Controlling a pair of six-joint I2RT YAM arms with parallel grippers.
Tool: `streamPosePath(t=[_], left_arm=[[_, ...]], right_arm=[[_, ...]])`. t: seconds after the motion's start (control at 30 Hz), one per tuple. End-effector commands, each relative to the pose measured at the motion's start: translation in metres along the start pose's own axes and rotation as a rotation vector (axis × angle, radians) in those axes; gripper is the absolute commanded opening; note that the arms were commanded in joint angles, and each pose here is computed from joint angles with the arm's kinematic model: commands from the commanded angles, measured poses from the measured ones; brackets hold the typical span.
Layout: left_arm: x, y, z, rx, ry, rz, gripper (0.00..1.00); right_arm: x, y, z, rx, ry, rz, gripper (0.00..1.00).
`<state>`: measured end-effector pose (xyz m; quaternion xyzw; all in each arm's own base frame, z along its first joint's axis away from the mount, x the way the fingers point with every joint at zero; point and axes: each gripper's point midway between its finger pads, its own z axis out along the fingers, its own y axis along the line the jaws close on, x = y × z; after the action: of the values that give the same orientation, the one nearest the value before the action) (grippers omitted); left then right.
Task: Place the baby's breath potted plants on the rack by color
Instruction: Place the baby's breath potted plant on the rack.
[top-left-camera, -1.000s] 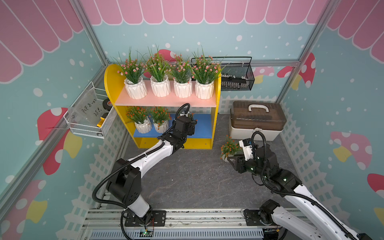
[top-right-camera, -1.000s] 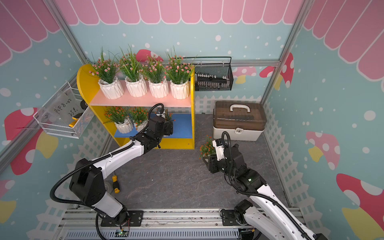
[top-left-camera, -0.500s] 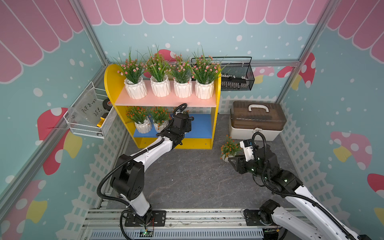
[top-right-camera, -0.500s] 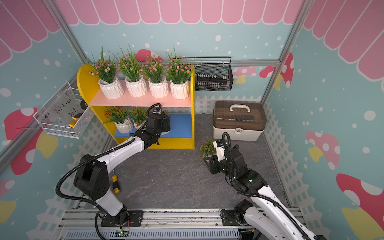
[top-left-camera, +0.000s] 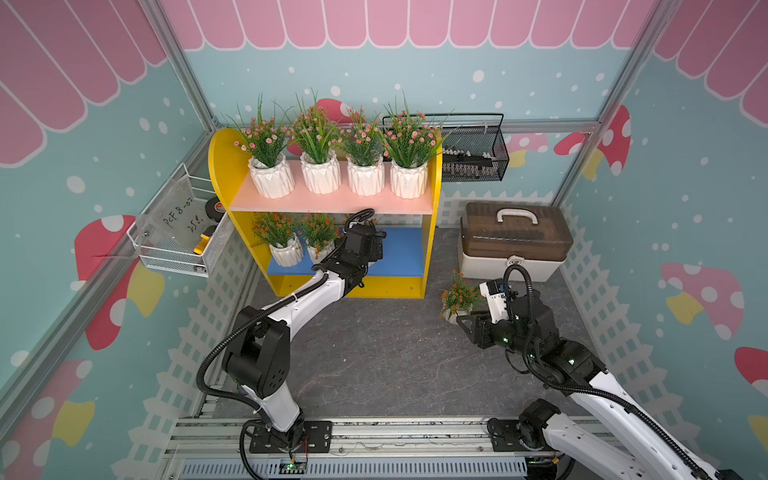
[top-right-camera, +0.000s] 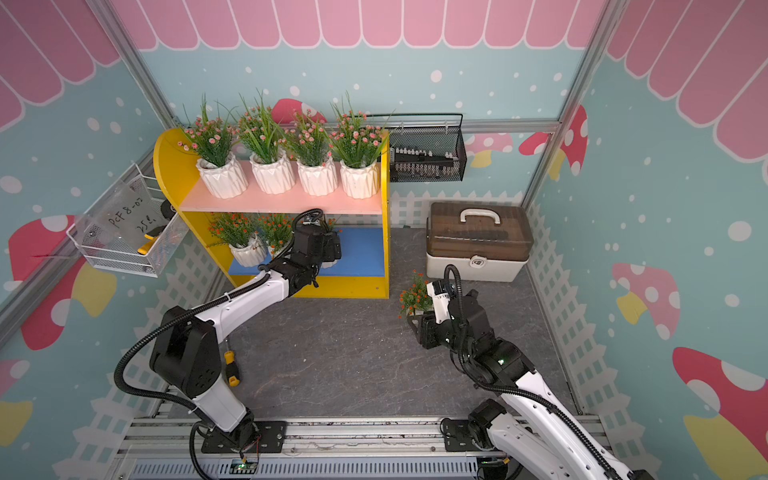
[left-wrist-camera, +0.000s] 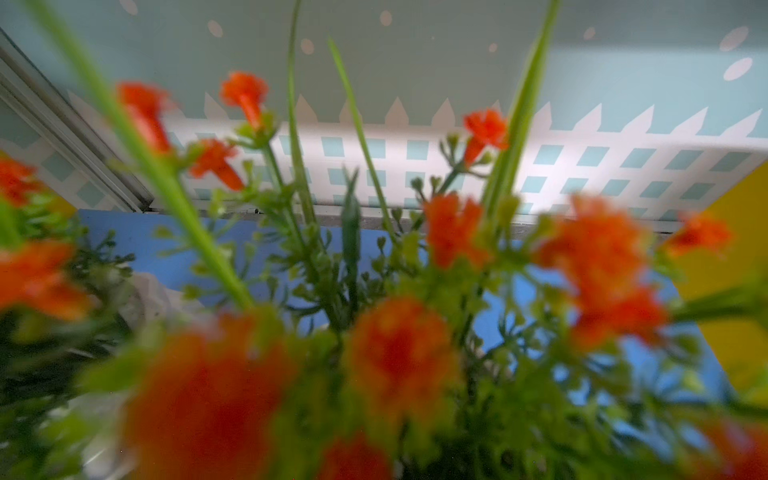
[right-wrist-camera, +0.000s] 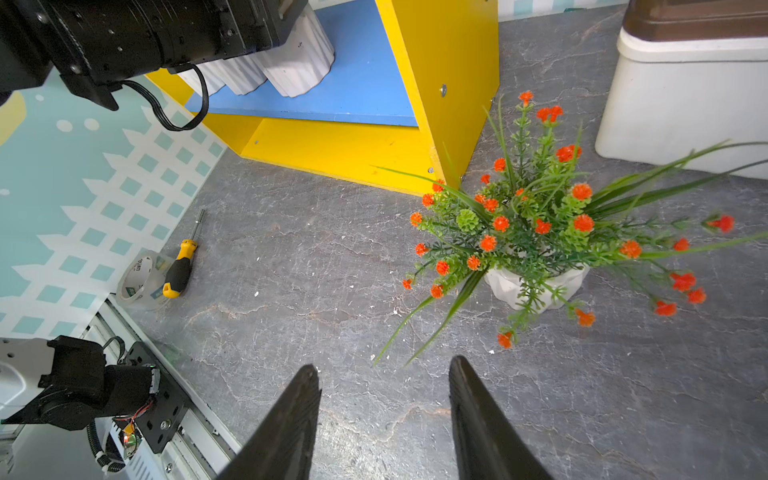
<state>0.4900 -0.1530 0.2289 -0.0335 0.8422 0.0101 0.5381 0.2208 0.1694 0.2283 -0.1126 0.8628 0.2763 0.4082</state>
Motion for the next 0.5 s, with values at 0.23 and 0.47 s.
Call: streamPosePath(t=[0.23,0.47], left_arm=[[-0.021,0.003,-0.023,0.068,-0.024,-0.06,0.95],[-0.015,0.001,-0.037,0.092,-0.004,-0.037,0.95]], right_arm=[[0.005,-0.006,0.003,0.017,0.002,0.008,0.5],[0.004,-0.01,0.004,0.042,-0.005,0.01,0.5]])
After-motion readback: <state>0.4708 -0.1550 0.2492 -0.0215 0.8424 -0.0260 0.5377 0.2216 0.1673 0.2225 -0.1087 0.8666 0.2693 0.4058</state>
